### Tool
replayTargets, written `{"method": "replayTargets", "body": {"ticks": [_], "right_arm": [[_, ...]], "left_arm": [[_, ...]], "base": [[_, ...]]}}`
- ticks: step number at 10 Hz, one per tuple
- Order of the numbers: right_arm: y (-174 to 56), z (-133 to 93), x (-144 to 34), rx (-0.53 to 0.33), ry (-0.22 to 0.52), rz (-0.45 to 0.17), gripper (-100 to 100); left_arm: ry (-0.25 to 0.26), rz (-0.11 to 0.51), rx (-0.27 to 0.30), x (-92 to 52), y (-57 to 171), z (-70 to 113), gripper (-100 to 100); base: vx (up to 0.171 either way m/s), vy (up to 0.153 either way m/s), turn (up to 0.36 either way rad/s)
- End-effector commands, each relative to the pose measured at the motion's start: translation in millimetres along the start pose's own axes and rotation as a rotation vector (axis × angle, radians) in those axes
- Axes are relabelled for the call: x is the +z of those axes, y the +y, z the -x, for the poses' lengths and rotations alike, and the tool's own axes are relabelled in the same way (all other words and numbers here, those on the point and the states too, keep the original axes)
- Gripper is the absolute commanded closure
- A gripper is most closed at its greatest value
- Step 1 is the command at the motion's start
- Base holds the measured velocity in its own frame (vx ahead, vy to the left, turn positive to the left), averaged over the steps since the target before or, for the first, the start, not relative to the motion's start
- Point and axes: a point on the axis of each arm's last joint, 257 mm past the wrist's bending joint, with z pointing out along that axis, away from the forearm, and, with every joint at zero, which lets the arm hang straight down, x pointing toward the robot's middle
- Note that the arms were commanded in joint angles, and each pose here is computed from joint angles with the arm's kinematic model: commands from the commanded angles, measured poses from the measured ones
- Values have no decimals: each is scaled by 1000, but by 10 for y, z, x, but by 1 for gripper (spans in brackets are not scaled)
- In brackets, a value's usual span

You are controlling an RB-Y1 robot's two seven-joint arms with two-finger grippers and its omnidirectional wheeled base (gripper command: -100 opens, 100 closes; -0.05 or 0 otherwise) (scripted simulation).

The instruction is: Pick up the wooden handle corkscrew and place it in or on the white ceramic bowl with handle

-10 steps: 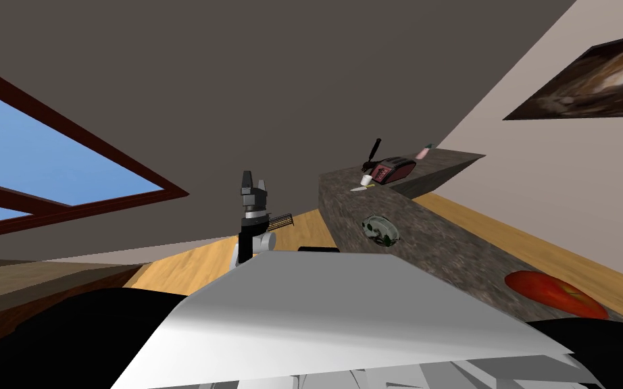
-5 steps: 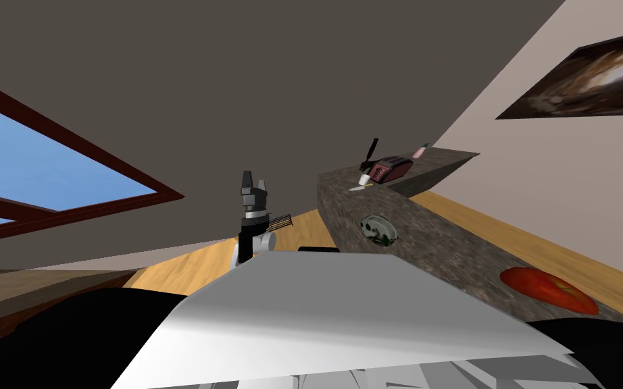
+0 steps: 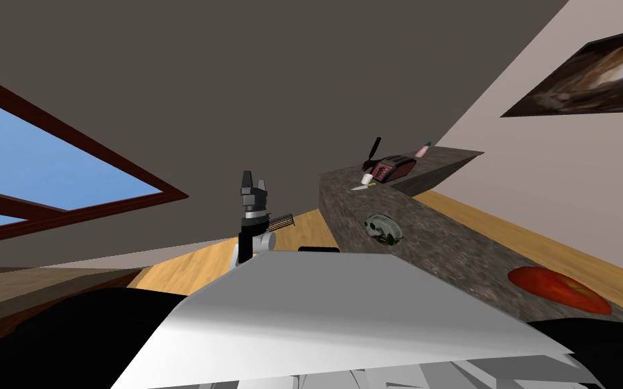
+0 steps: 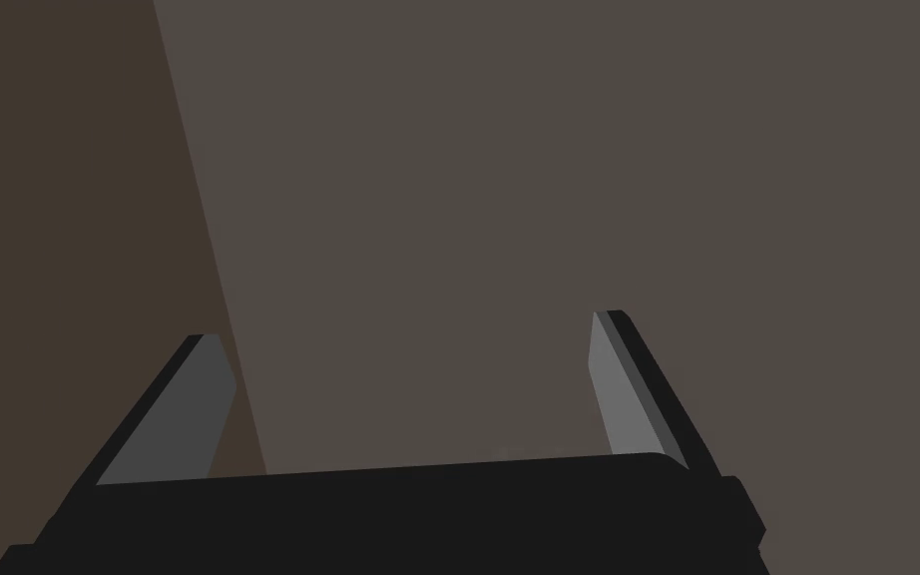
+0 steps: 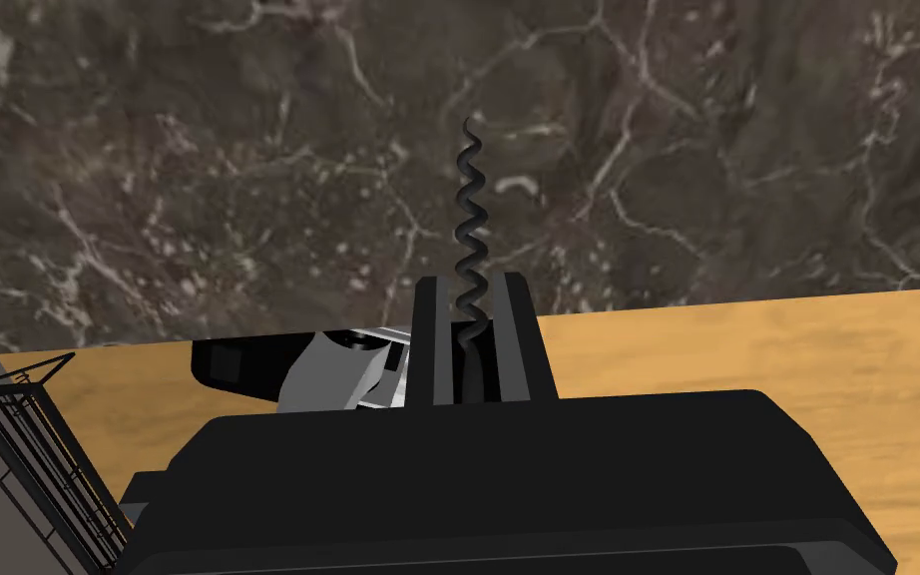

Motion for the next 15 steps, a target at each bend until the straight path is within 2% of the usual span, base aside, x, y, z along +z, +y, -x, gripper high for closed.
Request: {"method": "replayTargets", "body": {"ticks": [1,9,12,15], "right_arm": [[32,70,-64,20,-16,5,100],[129,370,-398,113,-90,23,100],[76,426,-481,148,-107,8,100],[-105,470,-581,185,-129,-44,100]], "left_arm": [[0,0,0,0,0,0,0],[0,0,0,0,0,0,0],[0,0,0,0,0,0,0],[0,0,0,0,0,0,0]], "base": [[-7,88,11],[1,79,12],[17,66,18],[32,17,30]]}}
